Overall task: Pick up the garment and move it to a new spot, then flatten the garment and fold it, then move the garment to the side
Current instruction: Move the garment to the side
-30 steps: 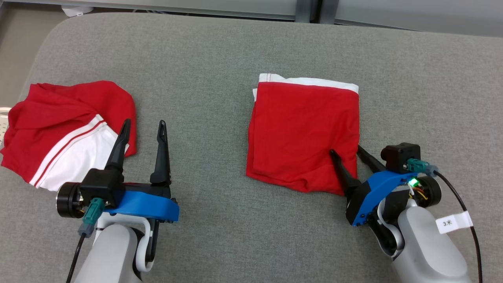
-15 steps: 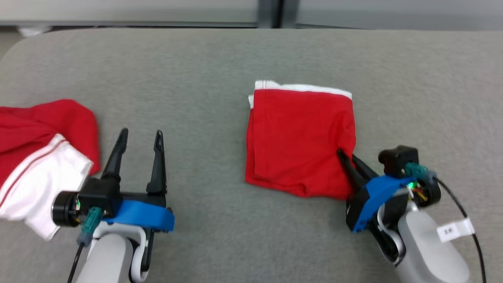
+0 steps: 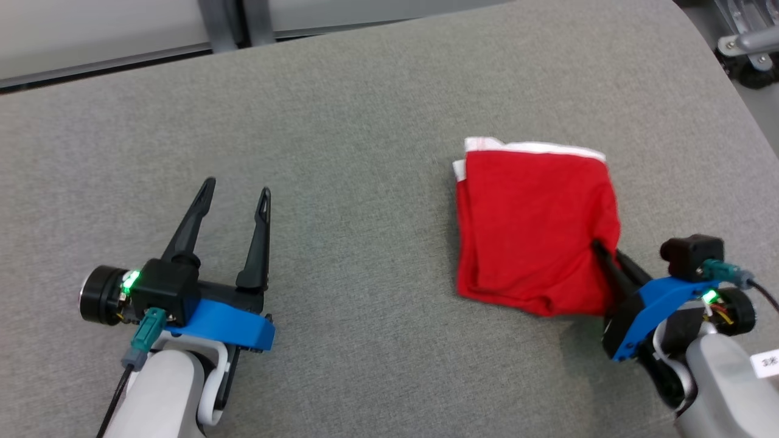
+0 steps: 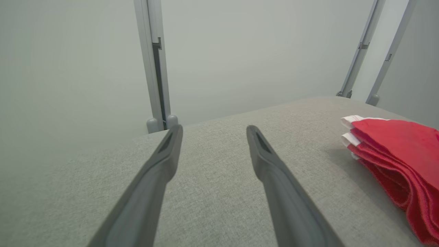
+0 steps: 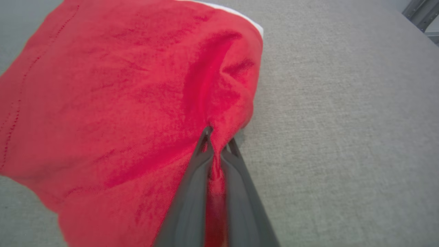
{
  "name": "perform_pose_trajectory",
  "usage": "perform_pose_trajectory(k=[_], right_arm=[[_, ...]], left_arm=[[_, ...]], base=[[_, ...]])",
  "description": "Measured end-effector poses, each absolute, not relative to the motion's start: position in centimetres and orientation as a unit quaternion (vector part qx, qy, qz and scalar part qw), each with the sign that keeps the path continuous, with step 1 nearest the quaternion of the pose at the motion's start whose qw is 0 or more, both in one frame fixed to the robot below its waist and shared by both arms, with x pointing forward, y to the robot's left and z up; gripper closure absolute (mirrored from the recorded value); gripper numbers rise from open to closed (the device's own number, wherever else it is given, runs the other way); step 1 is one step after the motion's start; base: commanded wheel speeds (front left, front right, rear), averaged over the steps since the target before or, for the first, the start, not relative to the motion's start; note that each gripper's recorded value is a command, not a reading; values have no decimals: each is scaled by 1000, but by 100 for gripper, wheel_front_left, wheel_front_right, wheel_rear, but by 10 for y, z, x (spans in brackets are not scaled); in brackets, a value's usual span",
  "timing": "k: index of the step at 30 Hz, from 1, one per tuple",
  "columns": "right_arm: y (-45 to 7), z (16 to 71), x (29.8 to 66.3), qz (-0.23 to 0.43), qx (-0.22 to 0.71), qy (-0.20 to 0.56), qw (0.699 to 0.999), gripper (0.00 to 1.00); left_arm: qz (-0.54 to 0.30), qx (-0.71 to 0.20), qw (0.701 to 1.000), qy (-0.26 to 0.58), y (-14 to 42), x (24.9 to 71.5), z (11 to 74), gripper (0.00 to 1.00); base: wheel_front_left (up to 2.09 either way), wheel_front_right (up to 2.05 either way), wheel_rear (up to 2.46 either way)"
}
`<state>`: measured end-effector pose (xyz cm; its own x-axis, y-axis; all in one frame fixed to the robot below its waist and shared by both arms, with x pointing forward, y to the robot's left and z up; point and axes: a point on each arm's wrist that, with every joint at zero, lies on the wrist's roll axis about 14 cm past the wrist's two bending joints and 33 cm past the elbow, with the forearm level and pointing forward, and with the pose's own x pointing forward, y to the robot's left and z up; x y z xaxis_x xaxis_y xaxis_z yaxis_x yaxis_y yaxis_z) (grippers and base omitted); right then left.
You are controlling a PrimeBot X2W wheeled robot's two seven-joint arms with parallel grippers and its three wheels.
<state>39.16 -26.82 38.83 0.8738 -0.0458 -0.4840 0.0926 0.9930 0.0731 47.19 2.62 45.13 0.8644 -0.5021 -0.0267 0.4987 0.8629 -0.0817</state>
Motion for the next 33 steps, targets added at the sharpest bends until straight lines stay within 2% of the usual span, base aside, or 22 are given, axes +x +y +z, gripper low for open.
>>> perform_pose_trajectory(k=[12, 19, 28, 29, 30, 33], right_arm=[[-379, 405, 432, -133, -47, 236, 961, 100], [-400, 401, 460, -158, -72, 233, 957, 100], [-414, 393, 470, -192, -60, 232, 952, 100], [-413, 392, 470, -195, -54, 230, 952, 85], [-412, 391, 468, -198, -50, 231, 951, 77], [-409, 392, 466, -203, -43, 227, 952, 16]], left_arm=[[-292, -39, 955, 16, 6, 498, 444, 0], [-277, -42, 960, 21, 17, 504, 431, 0], [-265, -39, 963, 18, 28, 506, 430, 0], [-263, -39, 964, 16, 28, 506, 431, 0], [-261, -38, 964, 15, 29, 506, 432, 0], [-258, -38, 965, 11, 31, 504, 437, 0]], base=[[0, 0, 0], [0, 0, 0], [0, 0, 0], [0, 0, 0], [0, 0, 0], [0, 0, 0]])
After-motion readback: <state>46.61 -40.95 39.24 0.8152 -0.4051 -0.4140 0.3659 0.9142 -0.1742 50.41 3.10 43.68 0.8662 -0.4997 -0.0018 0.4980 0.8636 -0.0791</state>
